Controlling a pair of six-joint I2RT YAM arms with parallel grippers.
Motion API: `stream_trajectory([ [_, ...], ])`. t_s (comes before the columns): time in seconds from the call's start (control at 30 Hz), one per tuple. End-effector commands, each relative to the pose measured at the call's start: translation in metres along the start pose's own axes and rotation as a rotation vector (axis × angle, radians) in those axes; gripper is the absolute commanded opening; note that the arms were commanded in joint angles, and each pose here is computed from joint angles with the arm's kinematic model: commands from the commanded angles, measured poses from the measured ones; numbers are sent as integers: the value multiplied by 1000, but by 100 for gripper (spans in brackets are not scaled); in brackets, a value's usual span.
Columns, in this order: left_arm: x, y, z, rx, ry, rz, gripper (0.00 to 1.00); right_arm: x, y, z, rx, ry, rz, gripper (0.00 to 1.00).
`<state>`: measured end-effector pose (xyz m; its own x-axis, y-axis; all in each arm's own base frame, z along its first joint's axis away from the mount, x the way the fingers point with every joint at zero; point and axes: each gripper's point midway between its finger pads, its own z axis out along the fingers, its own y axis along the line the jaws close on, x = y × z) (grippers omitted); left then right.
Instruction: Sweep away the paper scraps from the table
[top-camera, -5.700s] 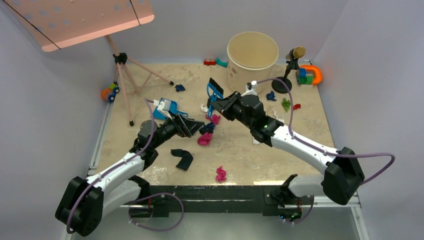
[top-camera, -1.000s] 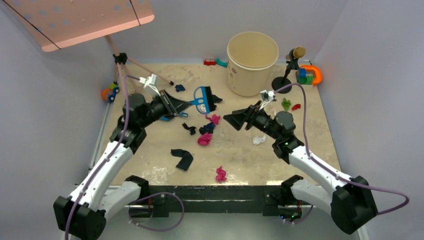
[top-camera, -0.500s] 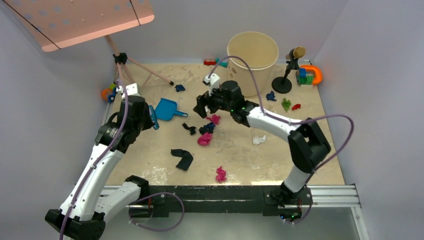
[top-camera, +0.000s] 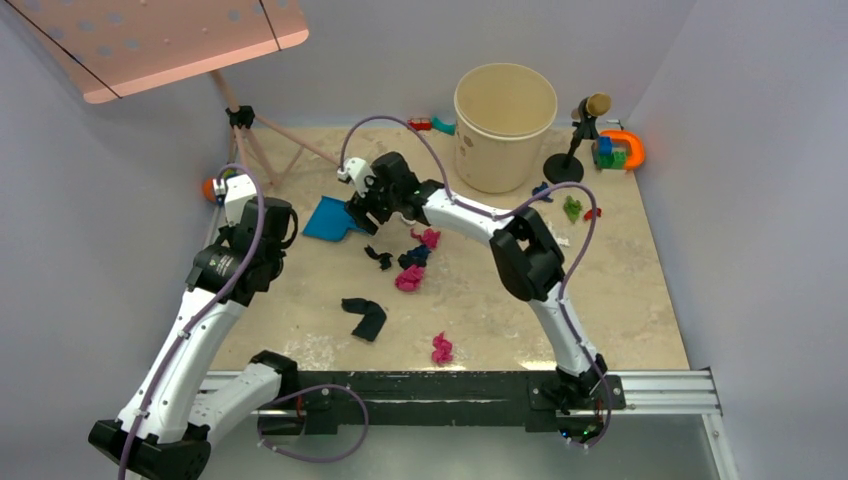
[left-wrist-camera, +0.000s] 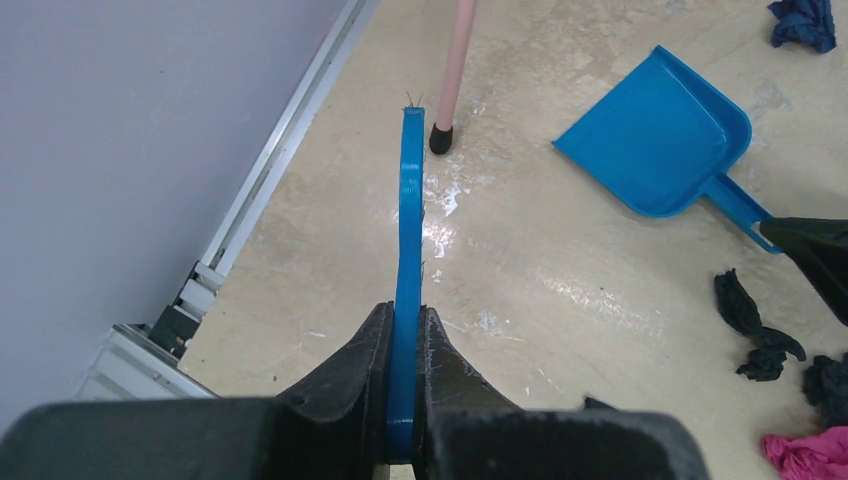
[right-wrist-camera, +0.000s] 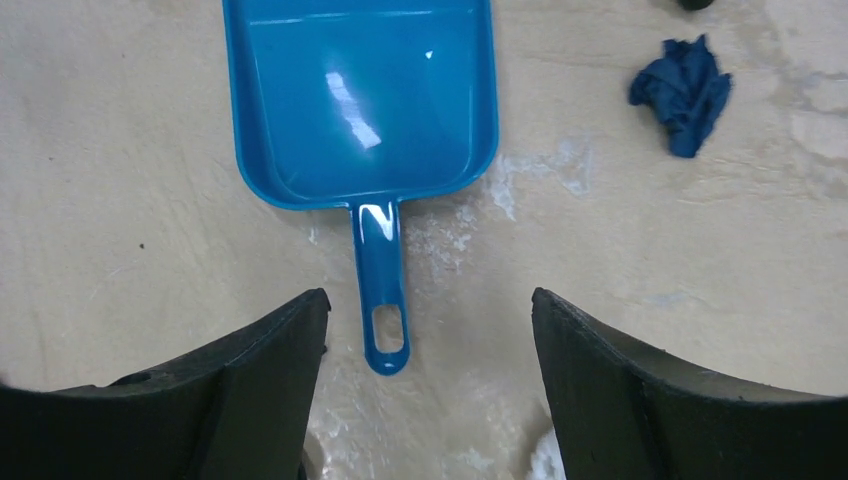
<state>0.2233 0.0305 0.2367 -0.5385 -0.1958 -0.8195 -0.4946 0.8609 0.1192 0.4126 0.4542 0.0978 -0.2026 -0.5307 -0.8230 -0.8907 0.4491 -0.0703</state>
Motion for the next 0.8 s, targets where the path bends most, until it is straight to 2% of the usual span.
stream_trajectory([
  [0.0,-9,11,-3,-46,-35,3,0,-5,7,8,-14,47,-48,77],
  [0.2,-7,7,-2,-26,-32,2,0,15,20,37,-24,122,-32,73],
  [0.3,-7,7,-2,-23,-30,2,0,28,23,47,-13,152,-10,61],
  [0.43,-7,6,-2,-17,-31,1,0,30,25,47,-8,143,12,34],
  [0.53,-6,5,-2,-12,-32,0,0,18,24,35,4,105,17,27],
  [0.63,-7,3,-2,-3,-33,3,0,6,25,16,13,71,28,15],
  [0.77,-6,-5,0,36,-26,15,0,-13,32,-20,13,-2,46,11],
])
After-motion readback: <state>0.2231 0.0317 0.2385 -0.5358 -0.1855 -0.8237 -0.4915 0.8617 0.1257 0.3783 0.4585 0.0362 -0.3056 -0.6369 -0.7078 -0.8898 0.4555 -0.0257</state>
